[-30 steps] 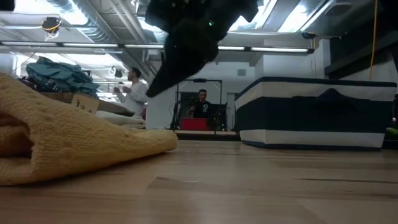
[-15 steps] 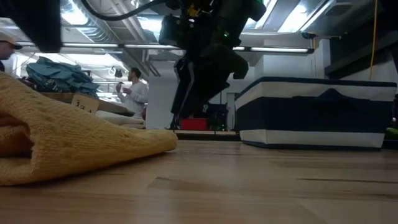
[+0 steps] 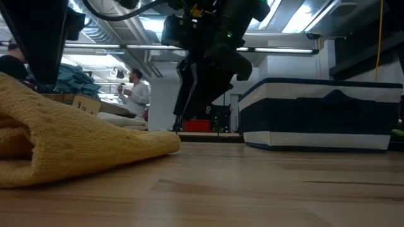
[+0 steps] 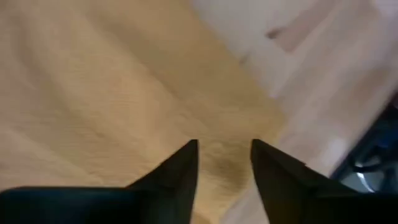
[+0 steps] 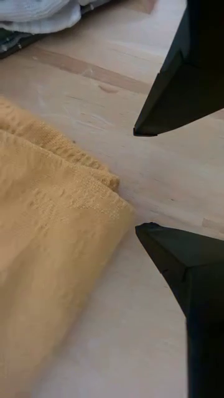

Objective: Fold towel
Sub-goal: Fold the yellow towel

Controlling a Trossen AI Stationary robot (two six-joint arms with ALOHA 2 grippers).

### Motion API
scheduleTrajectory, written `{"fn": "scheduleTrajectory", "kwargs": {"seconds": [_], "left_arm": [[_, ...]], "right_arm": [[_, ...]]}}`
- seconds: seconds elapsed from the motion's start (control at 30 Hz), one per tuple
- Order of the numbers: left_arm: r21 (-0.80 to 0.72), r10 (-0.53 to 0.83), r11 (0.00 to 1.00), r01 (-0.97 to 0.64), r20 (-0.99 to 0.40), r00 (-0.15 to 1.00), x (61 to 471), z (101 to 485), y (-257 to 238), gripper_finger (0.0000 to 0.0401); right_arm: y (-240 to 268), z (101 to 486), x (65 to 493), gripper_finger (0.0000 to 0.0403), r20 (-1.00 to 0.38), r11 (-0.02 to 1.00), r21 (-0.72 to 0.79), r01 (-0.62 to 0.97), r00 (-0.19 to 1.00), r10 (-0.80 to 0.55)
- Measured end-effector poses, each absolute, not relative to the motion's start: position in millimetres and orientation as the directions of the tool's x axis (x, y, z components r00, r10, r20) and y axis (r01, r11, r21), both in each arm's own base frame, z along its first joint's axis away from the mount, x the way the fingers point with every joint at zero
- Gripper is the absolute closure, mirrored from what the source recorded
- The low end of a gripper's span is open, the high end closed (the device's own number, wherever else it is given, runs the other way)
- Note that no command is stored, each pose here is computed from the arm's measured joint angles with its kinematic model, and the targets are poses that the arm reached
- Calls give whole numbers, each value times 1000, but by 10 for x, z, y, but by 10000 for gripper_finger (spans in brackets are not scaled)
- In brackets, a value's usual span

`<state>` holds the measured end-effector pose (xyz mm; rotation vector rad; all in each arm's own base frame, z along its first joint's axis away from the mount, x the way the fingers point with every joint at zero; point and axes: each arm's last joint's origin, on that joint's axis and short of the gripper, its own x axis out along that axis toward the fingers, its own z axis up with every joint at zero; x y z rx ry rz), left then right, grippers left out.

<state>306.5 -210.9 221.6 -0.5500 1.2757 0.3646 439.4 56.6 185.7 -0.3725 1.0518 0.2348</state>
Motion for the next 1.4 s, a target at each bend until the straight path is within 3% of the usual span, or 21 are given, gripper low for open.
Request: {"fn": "scheduleTrajectory", "kwargs": {"seconds": [0.1, 0.23, 0.5, 0.63, 0.93, 1.2, 1.4], "left_arm": [[-262, -111, 826, -499, -943, 313, 3125, 2236, -2161, 227], [-313, -164, 868, -385, -913, 372, 3142, 2255, -2279, 204], [-202, -88, 901, -384, -951, 296, 3136, 1987, -2340, 201], [-208, -89, 897, -390, -949, 301, 3180, 1896, -2373, 201], [-197, -83, 897, -395, -954, 288, 3217, 1730, -2430, 201], [-207, -85, 884, -420, -953, 289, 3256, 1621, -2460, 201], [-234, -89, 841, -488, -949, 303, 3270, 1617, -2469, 222]], "right_arm": [[599, 1848, 4372, 145, -888, 874, -204, -442, 460, 25], [731, 1832, 4319, 145, -904, 738, -267, -620, 427, 31], [1005, 1850, 4334, 145, -868, 519, -407, -752, 495, 36], [1060, 1804, 4373, 145, -854, 507, -427, -749, 519, 48], [1060, 1453, 4409, 145, -895, 486, -389, -783, 445, 0], [1056, 1410, 4425, 146, -894, 486, -398, -778, 448, -15], [1057, 1410, 4426, 186, -893, 487, -398, -777, 449, -13]]}}
